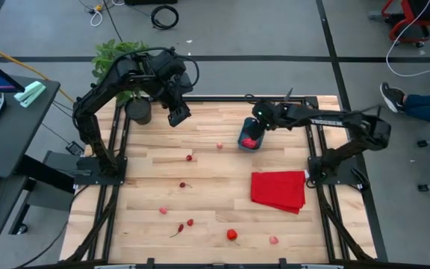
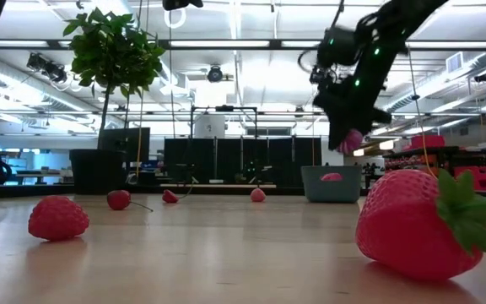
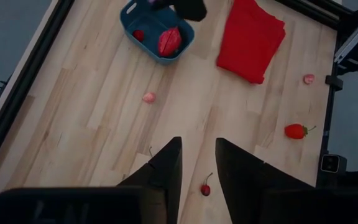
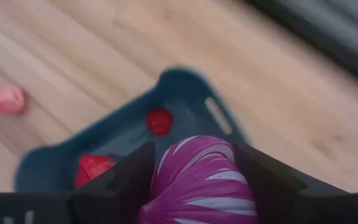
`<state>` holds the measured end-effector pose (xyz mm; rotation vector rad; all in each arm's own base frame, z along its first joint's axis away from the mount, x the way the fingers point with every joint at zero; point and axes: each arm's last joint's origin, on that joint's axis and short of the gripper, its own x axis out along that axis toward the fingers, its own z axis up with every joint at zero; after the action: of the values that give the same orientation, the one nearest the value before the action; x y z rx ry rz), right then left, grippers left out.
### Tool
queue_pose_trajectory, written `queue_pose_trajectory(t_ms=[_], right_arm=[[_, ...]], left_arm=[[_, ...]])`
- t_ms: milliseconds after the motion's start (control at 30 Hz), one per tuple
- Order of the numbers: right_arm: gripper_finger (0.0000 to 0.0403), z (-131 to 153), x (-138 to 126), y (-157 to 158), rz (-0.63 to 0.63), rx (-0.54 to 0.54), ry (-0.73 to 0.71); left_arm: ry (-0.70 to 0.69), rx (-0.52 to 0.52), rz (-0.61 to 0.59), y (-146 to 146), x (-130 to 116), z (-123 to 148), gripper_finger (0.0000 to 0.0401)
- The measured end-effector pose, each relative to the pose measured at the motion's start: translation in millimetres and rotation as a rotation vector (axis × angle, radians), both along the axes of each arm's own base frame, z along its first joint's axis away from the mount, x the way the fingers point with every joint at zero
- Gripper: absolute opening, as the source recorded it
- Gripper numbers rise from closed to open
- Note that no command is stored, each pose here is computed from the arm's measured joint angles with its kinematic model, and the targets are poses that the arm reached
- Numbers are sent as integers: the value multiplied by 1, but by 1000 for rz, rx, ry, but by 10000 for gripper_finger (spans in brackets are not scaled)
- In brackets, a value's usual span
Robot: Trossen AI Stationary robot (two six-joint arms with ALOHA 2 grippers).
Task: Pick and placing Produce into tupperware
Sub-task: Put the onion into the bin, then put the peach into the bin
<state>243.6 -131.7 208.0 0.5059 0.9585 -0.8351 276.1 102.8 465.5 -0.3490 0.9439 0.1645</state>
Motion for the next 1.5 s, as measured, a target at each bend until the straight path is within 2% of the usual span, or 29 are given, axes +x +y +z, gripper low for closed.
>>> queue_pose_trajectory(t_ms=[100, 300, 467, 767, 933, 1033, 1200, 1367, 1500], right_arm=[[219, -18, 6, -5, 15, 76, 33], [219, -42, 17, -4, 85, 95, 106], [222, -49, 22, -5, 134, 82, 121], [251, -50, 22, -5, 139, 93, 117], [262, -33, 18, -3, 137, 62, 61], [263, -12, 13, 0, 133, 28, -8], [259, 32, 1, 14, 101, 43, -247], [248, 66, 5, 52, 335, 3, -438], [244, 77, 28, 86, 495, -63, -600]], left_arm=[[0, 0, 0, 0, 0, 0, 101], [-1, 0, 0, 0, 0, 0, 102], [-2, 1, 1, 0, 0, 0, 99], [-3, 1, 1, 0, 0, 0, 101], [-7, 3, 1, 1, 0, 0, 96], [-6, 2, 2, 1, 0, 0, 97], [7, -6, 7, 0, -1, 0, 97], [-12, -4, 34, 2, -11, 6, 86], [-55, 14, 73, 5, -31, 17, 75]])
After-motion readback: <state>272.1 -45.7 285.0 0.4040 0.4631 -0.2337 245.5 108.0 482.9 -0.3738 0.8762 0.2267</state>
